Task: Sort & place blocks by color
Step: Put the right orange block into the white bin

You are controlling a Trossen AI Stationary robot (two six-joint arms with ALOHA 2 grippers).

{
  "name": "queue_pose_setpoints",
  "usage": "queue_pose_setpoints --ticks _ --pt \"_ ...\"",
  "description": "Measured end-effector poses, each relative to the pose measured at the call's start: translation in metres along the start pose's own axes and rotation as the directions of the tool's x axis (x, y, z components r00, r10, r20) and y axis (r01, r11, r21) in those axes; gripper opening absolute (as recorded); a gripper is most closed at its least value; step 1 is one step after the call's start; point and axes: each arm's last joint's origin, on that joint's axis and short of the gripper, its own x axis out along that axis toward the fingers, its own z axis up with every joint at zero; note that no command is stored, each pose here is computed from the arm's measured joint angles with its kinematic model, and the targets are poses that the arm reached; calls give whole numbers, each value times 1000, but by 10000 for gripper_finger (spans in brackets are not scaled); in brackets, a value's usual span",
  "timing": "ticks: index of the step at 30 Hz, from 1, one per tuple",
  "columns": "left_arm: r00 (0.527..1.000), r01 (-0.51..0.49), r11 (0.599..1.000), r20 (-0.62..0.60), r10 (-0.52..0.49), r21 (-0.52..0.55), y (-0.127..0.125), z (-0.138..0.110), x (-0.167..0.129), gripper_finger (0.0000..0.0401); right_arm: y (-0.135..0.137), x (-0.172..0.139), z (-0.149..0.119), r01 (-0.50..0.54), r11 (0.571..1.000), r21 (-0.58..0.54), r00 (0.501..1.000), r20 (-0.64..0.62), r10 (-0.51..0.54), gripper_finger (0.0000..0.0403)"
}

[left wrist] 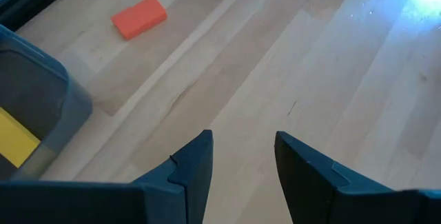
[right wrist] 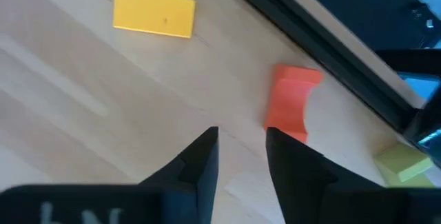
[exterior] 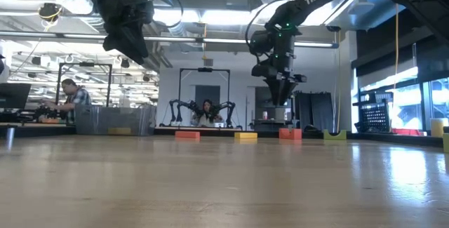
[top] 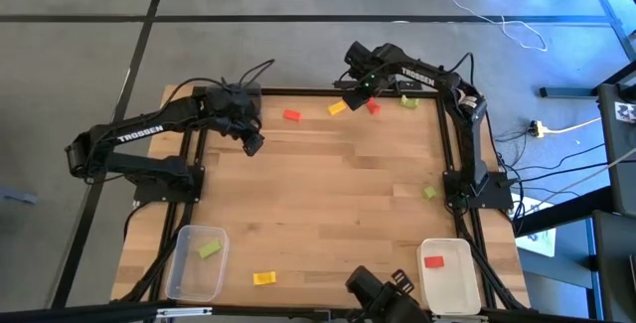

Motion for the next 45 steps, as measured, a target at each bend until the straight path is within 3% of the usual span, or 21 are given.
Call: queue_pose_setpoints --ticks 4,22,31,36,45 --pt "1000 0 1000 0 0 0 0 0 0 147 0 0 0 -2 1000 2 1000 4 2 100" --pt "1000 0 1000 -1 0 1 0 0 0 147 -1 18 0 19 1000 -18 997 -70 -20 96" --pt "1000 1 1000 -1 -1 8 0 0 0 147 -1 20 0 13 1000 -20 997 -78 -15 66" --pt "1000 1 1000 -1 -1 8 0 0 0 147 -1 19 -2 20 1000 5 995 -100 -19 91" --pt "1000 1 1000 -1 -1 8 0 0 0 147 -2 20 -3 55 998 -14 993 -104 -56 178"
